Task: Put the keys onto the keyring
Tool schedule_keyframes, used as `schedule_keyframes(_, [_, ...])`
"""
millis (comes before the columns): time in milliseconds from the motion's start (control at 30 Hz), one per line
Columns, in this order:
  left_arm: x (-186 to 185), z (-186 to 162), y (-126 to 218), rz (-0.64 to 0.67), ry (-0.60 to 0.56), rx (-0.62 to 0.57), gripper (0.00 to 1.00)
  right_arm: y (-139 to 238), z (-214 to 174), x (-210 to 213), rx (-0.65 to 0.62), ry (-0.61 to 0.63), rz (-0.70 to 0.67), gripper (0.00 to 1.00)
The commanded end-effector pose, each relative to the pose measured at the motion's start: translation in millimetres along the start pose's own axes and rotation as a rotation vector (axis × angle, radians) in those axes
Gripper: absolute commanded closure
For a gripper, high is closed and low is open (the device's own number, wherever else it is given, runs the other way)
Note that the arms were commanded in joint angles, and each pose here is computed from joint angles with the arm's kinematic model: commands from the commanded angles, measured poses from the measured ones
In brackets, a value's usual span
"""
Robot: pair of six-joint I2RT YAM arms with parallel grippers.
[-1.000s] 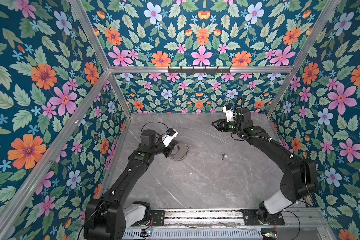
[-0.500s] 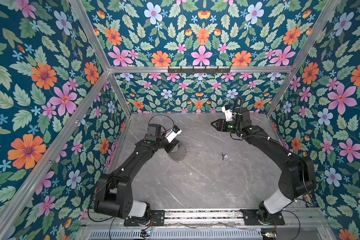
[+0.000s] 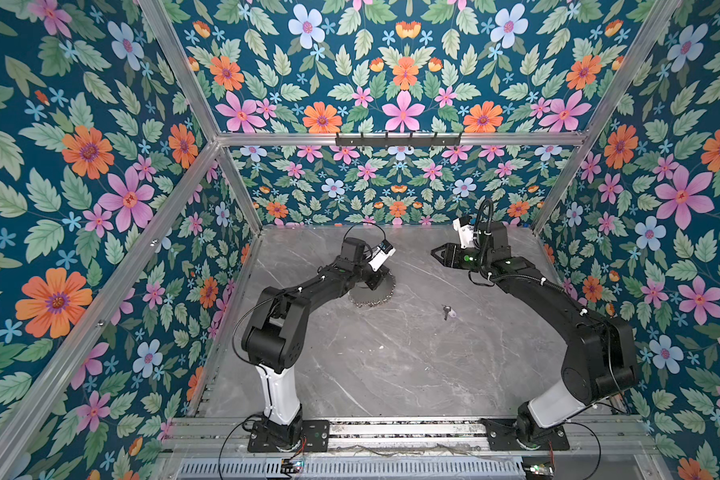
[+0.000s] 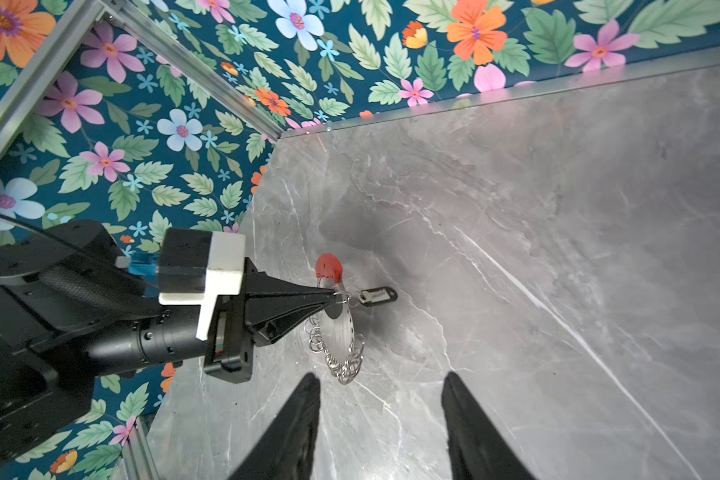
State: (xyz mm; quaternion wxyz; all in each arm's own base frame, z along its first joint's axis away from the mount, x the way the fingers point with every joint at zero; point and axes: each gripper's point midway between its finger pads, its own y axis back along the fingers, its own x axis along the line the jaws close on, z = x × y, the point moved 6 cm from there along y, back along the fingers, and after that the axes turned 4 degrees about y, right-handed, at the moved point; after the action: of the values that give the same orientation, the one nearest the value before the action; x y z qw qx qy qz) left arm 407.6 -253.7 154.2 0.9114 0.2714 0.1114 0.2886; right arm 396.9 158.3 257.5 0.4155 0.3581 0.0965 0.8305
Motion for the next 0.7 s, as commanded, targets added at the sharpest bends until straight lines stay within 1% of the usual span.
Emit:
schedule_keyframes(0, [-6.5,4.4,-18.8,-0.027,-0.004,-0.012,1.00,4.6,2.0,-2.0,-0.028,-0.003,0.012,0.51])
schedule_keyframes(100, [-13.3,-0.5,-33.6,-0.049,0.020,0.006,1.00,8.4,-7.5,-9.4,-0.021,-0.009,-0.005,0.51])
schedule_keyframes(167, [-14.2,-0.1,-37.4,-0.034,0.036,0.001,0.97,11.3,-14.4,-12.6,-0.015,0.000,-0.023,0.51])
schedule_keyframes(233, [-12.2,2.3,-38.5,-0.010,0.049,-0.010,0.87,13.2,-21.5,-17.0,-0.008,0.006,-0.046,0.51])
schedule_keyframes(300, [-5.4,5.0,-36.8,0.051,0.058,-0.011,0.73,14.0,-28.4,-21.0,0.002,0.013,-0.070,0.50])
schedule_keyframes(333, [-2.3,5.5,-35.7,0.080,0.058,-0.009,0.70,14.6,-30.7,-23.9,0.003,0.014,-0.084,0.50])
schedule_keyframes(400, [4.0,4.5,-32.5,0.145,0.047,0.008,0.60,14.4,-38.2,-30.3,0.012,0.009,-0.116,0.50])
schedule_keyframes(467, [6.8,1.3,-29.2,0.180,0.021,0.035,0.50,14.3,-45.4,-35.6,0.020,0.004,-0.141,0.49])
schedule_keyframes(567, [5.6,-3.8,-22.7,0.193,-0.005,0.071,0.49,14.5,-58.1,-45.8,0.018,-0.003,-0.191,0.49])
schedule_keyframes(667, [-2.9,-8.2,-18.3,0.152,0.000,0.056,0.50,16.0,-74.8,-59.1,-0.002,-0.008,-0.252,0.49])
